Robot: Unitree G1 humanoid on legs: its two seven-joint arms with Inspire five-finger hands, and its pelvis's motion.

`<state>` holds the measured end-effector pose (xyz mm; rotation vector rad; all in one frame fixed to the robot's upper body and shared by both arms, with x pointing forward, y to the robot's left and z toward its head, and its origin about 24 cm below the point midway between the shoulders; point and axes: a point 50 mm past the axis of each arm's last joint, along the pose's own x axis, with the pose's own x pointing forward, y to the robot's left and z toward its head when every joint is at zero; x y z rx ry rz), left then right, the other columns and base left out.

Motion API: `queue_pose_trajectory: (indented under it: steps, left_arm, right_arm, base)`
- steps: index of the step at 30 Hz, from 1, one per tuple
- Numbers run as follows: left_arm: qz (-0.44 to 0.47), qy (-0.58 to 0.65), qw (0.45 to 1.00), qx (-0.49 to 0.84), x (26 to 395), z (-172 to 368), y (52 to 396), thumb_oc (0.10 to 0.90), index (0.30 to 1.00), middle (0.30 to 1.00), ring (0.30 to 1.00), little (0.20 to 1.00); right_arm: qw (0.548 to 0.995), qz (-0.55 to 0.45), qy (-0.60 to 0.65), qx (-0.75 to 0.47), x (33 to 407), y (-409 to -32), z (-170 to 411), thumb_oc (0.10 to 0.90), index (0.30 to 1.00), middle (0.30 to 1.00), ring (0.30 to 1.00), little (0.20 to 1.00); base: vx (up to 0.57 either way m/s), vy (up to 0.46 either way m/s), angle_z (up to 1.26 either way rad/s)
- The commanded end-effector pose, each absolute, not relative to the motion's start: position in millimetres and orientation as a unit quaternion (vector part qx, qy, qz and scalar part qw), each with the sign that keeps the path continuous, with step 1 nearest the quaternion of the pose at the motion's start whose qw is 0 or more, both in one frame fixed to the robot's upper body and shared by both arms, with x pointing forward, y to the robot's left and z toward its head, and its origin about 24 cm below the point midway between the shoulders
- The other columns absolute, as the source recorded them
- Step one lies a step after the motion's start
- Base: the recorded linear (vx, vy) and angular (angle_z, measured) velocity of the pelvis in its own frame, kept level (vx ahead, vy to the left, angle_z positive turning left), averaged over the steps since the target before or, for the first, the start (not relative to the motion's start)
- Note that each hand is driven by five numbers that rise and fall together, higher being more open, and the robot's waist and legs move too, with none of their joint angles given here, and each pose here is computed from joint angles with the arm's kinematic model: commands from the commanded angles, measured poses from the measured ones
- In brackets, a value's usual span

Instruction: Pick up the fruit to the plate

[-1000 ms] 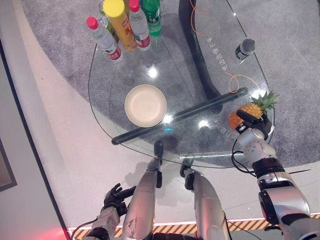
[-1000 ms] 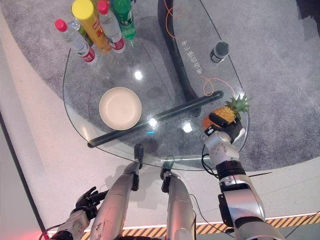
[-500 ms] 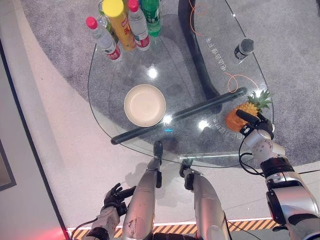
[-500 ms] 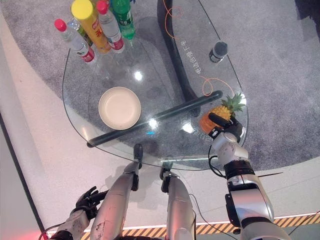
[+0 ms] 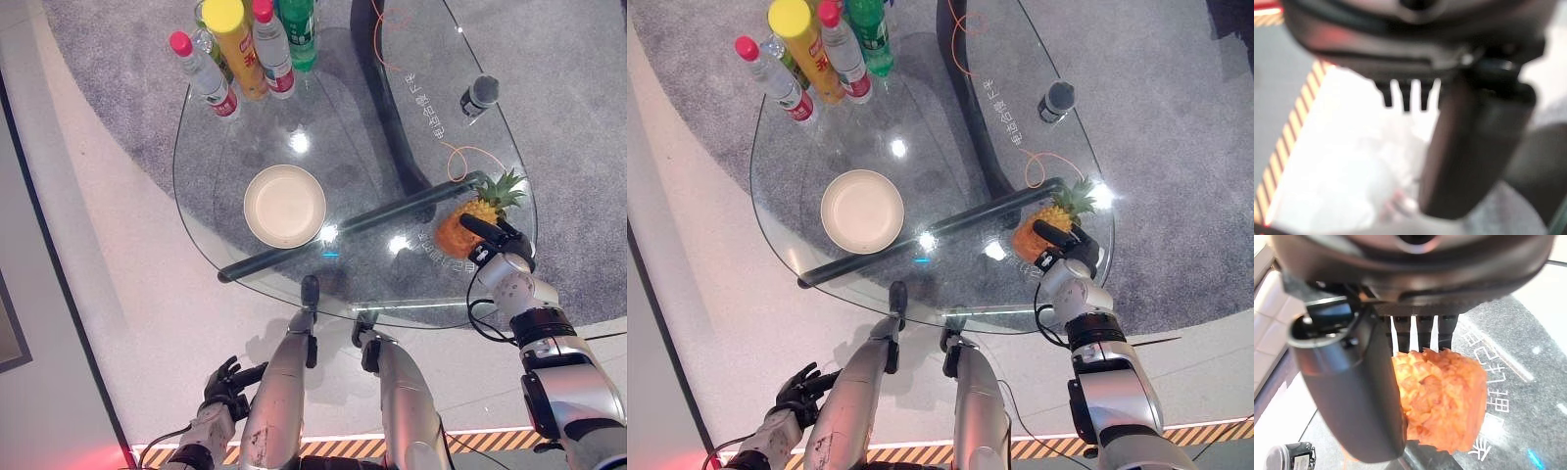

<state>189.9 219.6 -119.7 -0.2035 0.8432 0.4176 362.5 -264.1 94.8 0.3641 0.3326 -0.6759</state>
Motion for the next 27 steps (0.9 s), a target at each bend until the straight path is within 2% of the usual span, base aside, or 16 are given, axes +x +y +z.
queue_pose_trajectory:
  steps: [1,6,14,27]
  left_arm:
    - [0.200,0.431,0.874,-0.104,165.6,-131.6,213.3,0.800,0.900,0.900,0.900,0.900]
    - [0.204,0.429,0.874,-0.106,164.8,-131.6,214.1,0.800,0.900,0.900,0.900,0.900]
    - [0.225,0.421,0.871,-0.116,162.9,-130.7,218.9,0.800,0.900,0.900,0.900,0.900]
    - [0.246,0.415,0.865,-0.135,159.5,-131.3,218.5,0.800,0.900,0.900,0.900,0.900]
  right_arm:
    - [0.938,-0.230,0.153,0.211,373.2,-228.6,104.5,0.100,0.300,0.300,0.300,0.200]
    - [0.944,-0.197,0.118,0.237,375.2,-223.5,112.9,0.100,0.300,0.300,0.300,0.200]
    - [0.956,-0.095,0.024,0.278,369.5,-192.7,136.6,0.100,0.300,0.300,0.300,0.200]
    - [0.948,0.003,-0.084,0.307,353.4,-169.4,172.6,0.100,0.300,0.300,0.300,0.200]
  base:
    - [0.00,0.000,0.00]
    - [0.00,0.000,0.00]
    - [0.00,0.000,0.00]
    - [0.00,0.000,0.00]
